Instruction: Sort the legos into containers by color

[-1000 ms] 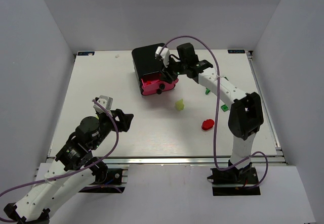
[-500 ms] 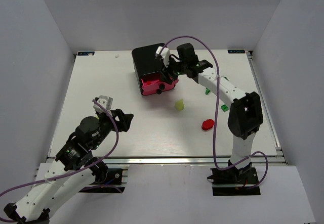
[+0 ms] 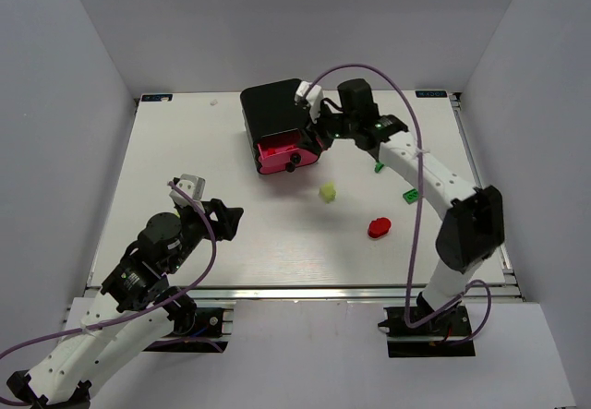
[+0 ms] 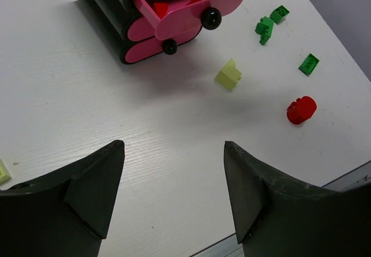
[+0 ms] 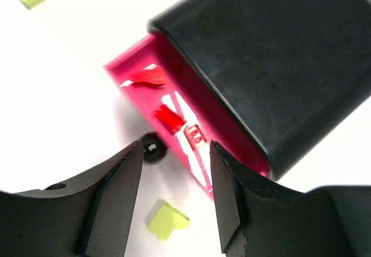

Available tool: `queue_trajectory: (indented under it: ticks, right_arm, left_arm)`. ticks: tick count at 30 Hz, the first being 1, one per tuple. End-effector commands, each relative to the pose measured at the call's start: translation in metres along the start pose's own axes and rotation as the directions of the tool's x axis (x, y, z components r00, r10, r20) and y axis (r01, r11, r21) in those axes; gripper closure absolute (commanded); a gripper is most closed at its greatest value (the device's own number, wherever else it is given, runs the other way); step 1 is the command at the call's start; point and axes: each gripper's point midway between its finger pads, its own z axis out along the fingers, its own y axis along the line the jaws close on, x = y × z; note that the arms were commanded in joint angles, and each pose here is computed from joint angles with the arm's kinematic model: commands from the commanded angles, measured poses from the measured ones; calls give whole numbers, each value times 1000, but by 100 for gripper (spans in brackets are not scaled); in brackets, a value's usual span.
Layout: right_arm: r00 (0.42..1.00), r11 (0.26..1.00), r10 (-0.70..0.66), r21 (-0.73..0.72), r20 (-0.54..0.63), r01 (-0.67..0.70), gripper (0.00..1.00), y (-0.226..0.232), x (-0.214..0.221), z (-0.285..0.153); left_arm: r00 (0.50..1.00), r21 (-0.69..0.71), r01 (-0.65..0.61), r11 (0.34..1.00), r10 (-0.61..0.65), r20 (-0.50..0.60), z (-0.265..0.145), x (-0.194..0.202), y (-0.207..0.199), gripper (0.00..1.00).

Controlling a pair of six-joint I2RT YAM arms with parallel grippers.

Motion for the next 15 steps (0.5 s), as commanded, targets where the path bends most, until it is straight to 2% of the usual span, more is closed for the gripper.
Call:
queue_trajectory:
  ticks: [1,5,8,9,10,13,15]
  right_arm:
    - [979,995,-99,-16,180,103,44,19,-58,-49]
    - [962,970,-202,-96,184,222,37,49,-43,-73]
    - [957,942,-253,-191,140,277,28,78,-13,-90]
    - [934,912,-331,-210,138,354,23,84,-5,-95]
    - [942,905,-325,-261,89,337,21,97,18,-104]
    - [915,869,-403,-304,19,389,11,111,46,-123]
    - [902,855,-430,-334,-30,396,11,119,71,-130]
  left_arm:
    - [1000,-16,1,1000,-1,-7,0,4,3,21]
    - [1000,-20,2,1000,-2,-5,-1,3,4,20]
    - [1000,-23,4,1000,-4,-4,-1,3,5,20]
    - [1000,-25,6,1000,-6,-1,-1,3,5,19]
    - [1000,-25,6,1000,-6,0,-1,3,5,19]
    - [1000,-30,6,1000,-6,0,-1,4,6,18]
    - [1000,-30,6,1000,-6,0,-1,4,6,17]
